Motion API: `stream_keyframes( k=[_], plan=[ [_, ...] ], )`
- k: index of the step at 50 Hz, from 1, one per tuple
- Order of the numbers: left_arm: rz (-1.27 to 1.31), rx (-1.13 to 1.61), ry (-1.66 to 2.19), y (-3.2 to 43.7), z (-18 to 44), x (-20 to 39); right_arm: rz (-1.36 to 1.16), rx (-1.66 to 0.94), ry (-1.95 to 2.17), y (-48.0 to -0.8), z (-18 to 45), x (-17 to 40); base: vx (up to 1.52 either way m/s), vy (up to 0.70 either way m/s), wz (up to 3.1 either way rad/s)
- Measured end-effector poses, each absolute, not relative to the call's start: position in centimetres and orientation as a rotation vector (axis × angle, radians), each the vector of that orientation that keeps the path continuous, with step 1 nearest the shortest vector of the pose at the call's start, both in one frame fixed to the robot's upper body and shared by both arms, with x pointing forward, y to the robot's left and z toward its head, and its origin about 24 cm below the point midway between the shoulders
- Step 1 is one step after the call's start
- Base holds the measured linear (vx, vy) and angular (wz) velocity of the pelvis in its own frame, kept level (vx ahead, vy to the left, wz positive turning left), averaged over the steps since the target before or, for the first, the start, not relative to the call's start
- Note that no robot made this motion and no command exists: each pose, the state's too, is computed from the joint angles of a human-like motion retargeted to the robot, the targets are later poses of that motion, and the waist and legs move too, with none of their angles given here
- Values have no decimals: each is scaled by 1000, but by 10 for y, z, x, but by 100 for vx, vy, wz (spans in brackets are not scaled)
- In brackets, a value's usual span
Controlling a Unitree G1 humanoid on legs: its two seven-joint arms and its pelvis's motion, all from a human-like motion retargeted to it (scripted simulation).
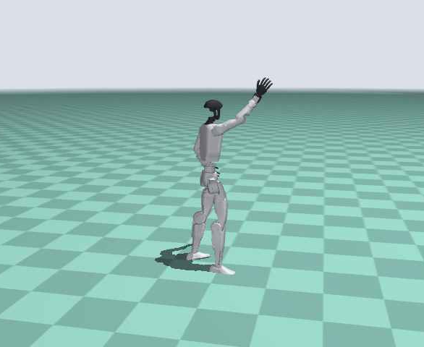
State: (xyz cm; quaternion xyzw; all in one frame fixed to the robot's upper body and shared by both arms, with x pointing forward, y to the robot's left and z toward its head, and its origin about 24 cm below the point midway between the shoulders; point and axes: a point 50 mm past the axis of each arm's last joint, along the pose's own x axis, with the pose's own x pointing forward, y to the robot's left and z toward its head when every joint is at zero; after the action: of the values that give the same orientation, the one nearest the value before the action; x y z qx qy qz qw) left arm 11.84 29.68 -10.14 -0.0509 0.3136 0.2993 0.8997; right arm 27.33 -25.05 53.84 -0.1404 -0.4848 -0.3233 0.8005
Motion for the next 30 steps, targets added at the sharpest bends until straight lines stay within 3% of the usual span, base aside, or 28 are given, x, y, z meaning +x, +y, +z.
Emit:
stream_keyframes(
  k=[19,30],
  plan=[
    [730,37,895,312,-124,60,-646,-300,-1192,-215,589,231,1,-4,-24],
    [654,4,821,300,-122,84,-680,-231,-1127,-229,580,243,-11,-11,-25]
  ],
)
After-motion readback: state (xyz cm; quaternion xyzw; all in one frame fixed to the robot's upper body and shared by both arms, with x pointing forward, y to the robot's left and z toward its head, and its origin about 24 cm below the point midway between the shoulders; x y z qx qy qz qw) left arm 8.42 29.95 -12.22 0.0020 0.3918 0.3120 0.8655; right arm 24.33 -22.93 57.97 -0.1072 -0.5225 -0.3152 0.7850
